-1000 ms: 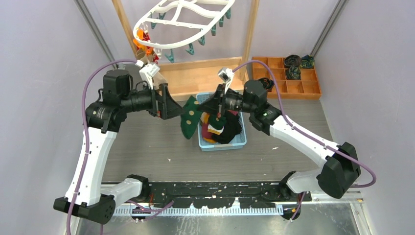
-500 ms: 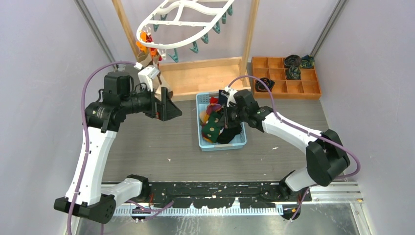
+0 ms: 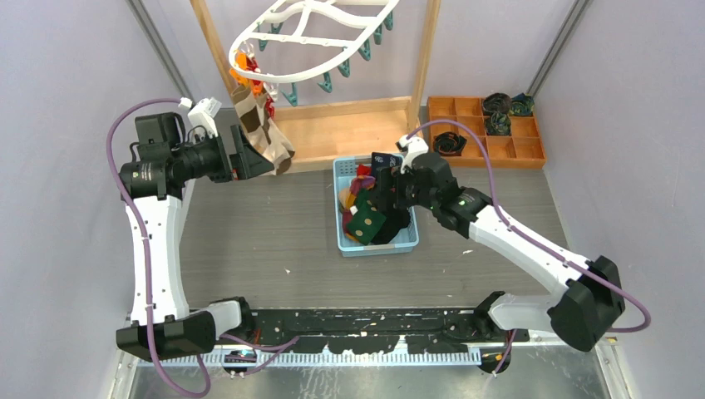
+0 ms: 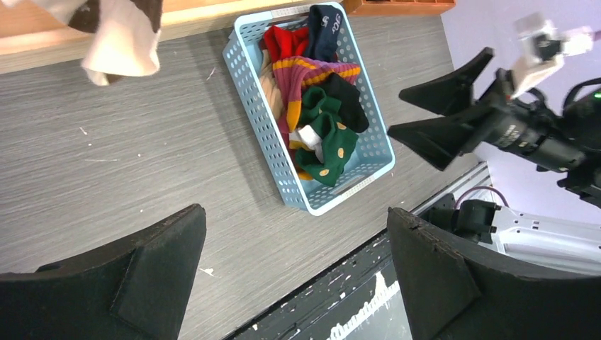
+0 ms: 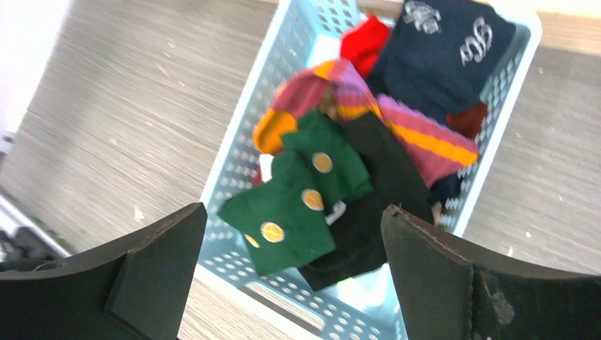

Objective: Remove the socks clipped to the hanger
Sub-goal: Place the sock in the bin, then adjust the sock in the bin.

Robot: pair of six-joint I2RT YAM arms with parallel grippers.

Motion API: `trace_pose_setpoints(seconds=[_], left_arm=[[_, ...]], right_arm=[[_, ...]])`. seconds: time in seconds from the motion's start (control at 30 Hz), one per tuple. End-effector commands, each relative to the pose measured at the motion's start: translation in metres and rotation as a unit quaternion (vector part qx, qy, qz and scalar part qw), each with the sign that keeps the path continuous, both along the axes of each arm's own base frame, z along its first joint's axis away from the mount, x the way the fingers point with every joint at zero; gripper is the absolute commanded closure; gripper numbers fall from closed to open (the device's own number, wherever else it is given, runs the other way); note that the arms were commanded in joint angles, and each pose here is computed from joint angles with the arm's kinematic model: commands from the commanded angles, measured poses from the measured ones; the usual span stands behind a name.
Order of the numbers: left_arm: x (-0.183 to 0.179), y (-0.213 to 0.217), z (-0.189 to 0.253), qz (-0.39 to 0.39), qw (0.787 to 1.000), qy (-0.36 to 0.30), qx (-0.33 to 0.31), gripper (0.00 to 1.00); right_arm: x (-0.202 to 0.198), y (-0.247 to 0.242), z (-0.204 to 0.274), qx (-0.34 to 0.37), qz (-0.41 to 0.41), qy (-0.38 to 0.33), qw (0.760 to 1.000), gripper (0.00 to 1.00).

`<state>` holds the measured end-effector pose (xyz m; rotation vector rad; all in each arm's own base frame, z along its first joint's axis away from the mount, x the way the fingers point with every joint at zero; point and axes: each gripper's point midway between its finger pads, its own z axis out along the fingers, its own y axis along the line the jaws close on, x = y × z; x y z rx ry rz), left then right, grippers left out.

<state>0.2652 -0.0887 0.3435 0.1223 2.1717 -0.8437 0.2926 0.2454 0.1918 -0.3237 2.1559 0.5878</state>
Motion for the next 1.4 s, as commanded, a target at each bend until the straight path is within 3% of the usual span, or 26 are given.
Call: trace_pose_setpoints(seconds=[0.0,0.07,0.23,0.47,0.6,0.67,0.8,0.97,1.07,1.23,1.37], left_arm=[[-0.005,0.002,0.012,-0.013,1.000,-0.020,-0.003,0.00],[0.000,0.010,0.007,0.002,1.000,-0.015,0.009,0.00],[0.013,0.027,-0.003,0.036,0.999,-0.002,0.028,0.00],[0.023,0.050,-0.012,0.077,0.995,-0.014,0.058,0.00],[0.026,0.056,-0.017,0.082,0.994,-0.011,0.072,0.00],[0.027,0.056,-0.017,0.082,0.994,-0.008,0.071,0.00],[0.030,0.057,-0.017,0.083,0.994,-0.011,0.070,0.00],[0.030,0.058,-0.017,0.083,0.994,-0.005,0.068,0.00],[0.027,0.056,-0.018,0.077,0.995,0.001,0.066,0.00],[0.021,0.054,-0.015,0.072,0.995,-0.007,0.068,0.00],[0.015,0.053,-0.009,0.069,0.994,-0.027,0.075,0.00]], right_arm=[[-0.001,0.028,0.048,0.099,0.035,-0.033,0.994,0.00],[-0.003,0.040,0.030,0.106,0.051,0.006,0.993,0.05],[0.005,0.059,-0.034,0.114,0.043,0.096,0.988,0.30],[0.013,0.049,-0.093,0.088,0.004,0.098,0.991,0.29],[0.013,0.034,-0.064,0.064,-0.005,0.053,0.997,0.21],[0.019,0.029,-0.018,0.076,-0.014,0.014,0.997,0.02],[0.031,0.026,0.058,0.133,-0.041,-0.052,0.989,0.00],[0.079,0.008,0.069,0.092,-0.122,-0.074,0.985,0.01],[0.108,0.007,0.052,0.055,-0.159,-0.072,0.983,0.11],[0.147,0.012,0.027,0.049,-0.187,-0.091,0.977,0.31],[0.166,0.010,-0.001,0.054,-0.201,-0.067,0.976,0.48]])
